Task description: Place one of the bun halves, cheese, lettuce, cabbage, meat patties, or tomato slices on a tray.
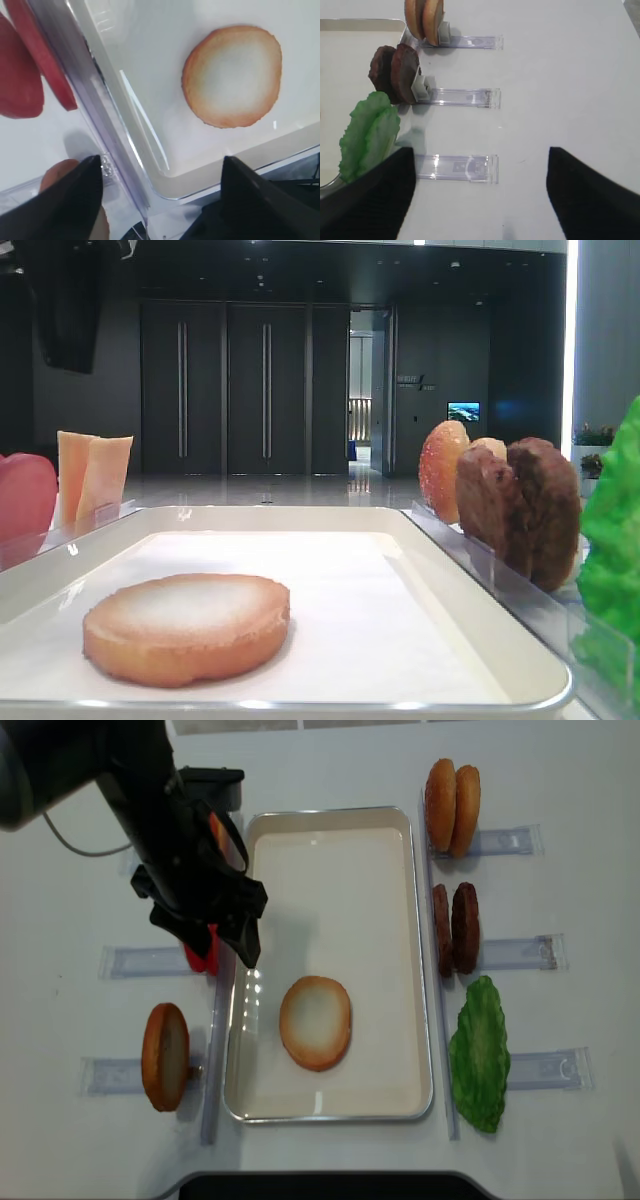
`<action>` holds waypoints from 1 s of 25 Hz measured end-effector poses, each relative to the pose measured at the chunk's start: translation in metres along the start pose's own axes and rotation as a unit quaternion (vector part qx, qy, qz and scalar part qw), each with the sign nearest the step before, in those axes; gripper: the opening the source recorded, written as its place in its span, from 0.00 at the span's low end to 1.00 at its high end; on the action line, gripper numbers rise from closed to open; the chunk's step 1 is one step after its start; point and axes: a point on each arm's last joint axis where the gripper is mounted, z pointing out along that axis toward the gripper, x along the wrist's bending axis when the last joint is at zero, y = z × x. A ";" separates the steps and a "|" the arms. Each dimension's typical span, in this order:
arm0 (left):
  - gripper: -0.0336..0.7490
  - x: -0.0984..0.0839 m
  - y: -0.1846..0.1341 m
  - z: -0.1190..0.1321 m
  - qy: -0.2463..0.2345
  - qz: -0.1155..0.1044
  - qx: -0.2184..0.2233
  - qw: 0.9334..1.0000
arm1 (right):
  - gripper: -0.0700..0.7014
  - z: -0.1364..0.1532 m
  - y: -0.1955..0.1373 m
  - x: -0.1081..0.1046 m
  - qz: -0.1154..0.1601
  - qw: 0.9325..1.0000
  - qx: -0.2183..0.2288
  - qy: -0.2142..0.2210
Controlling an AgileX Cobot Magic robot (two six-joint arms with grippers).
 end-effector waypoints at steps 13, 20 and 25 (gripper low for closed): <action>0.73 0.099 -0.022 -0.060 0.082 -0.102 -0.088 0.987 | 0.76 0.000 0.000 0.001 0.002 1.000 0.000 0.003; 0.73 0.129 -0.047 -0.088 0.104 -0.145 -0.127 0.976 | 0.76 0.000 0.000 0.001 0.002 1.000 0.000 0.004; 0.73 0.120 -0.074 -0.112 0.112 -0.148 -0.174 0.967 | 0.76 0.000 0.000 0.001 0.002 1.000 0.000 0.004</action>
